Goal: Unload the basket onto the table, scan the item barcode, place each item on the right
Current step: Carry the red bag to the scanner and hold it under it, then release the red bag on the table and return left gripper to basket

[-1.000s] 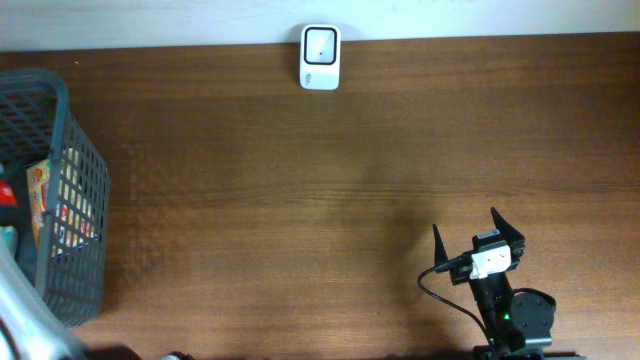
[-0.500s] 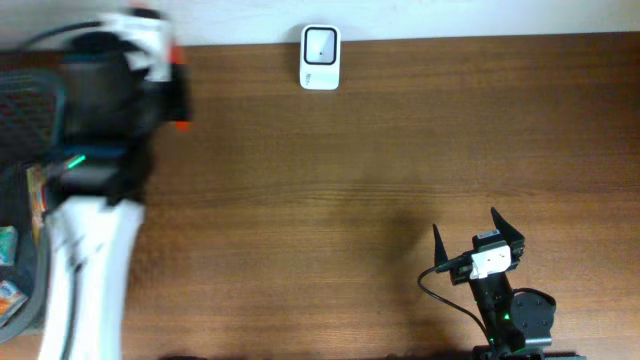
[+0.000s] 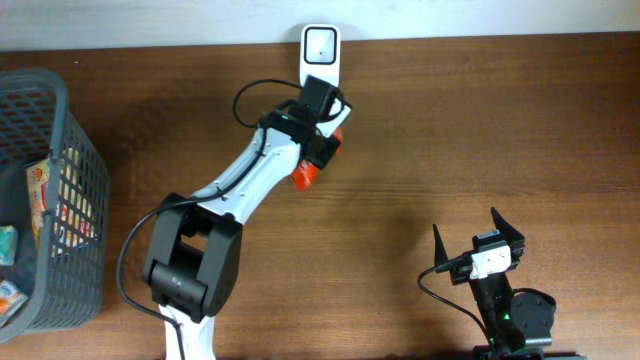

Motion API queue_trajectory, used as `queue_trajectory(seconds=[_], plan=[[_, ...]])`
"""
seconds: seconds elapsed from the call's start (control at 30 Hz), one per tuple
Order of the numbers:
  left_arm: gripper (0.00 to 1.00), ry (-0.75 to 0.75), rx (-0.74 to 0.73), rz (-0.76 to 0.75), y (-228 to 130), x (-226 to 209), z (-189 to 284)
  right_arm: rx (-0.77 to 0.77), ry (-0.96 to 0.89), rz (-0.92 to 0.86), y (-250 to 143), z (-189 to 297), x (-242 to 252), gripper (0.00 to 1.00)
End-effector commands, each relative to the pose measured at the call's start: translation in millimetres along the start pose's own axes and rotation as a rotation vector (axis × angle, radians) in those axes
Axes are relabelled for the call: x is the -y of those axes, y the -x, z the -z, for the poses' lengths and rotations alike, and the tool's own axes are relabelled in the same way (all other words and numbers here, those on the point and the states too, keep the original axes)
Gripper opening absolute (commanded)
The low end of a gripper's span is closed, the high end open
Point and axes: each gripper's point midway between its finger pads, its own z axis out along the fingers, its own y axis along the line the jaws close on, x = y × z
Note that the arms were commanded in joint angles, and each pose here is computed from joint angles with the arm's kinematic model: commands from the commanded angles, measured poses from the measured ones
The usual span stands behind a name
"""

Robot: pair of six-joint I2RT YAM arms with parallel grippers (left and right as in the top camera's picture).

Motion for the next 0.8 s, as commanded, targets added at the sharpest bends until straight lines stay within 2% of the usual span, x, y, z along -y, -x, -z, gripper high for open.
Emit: queue_trajectory(seconds=[0.0, 0.1, 0.23, 0.3, 0.37, 0.47, 0.53, 0.6, 0.77], plan=[[0.99, 0.012, 0.062, -0.002, 18, -5, 8, -0.004, 0.0, -0.008, -3, 0, -1, 0.99], [0.99, 0.046, 0.136, 0.075, 44, -31, 34, -0.004, 0.0, -0.008, -3, 0, -1, 0.99], [0.99, 0.137, 0.287, 0.181, 89, -98, 132, -0.004, 0.0, -0.008, -3, 0, -1, 0.99], [0.99, 0.203, 0.323, 0.252, 88, -136, 189, -0.004, 0.0, -0.008, -3, 0, -1, 0.99], [0.99, 0.352, 0.331, 0.501, 53, -195, 253, -0.004, 0.0, -0.008, -3, 0, -1, 0.99], [0.99, 0.494, 0.323, 0.745, -5, -247, 307, -0.004, 0.0, -0.008, -3, 0, -1, 0.99], [0.99, 0.571, 0.285, 0.904, -56, -275, 333, -0.004, 0.0, -0.008, -3, 0, -1, 0.99], [0.99, 0.67, 0.189, 1.125, -134, -310, 353, -0.004, 0.0, -0.008, -3, 0, -1, 0.99], [0.99, 0.755, 0.069, 1.284, -212, -339, 355, -0.004, 0.0, -0.008, -3, 0, -1, 0.99]])
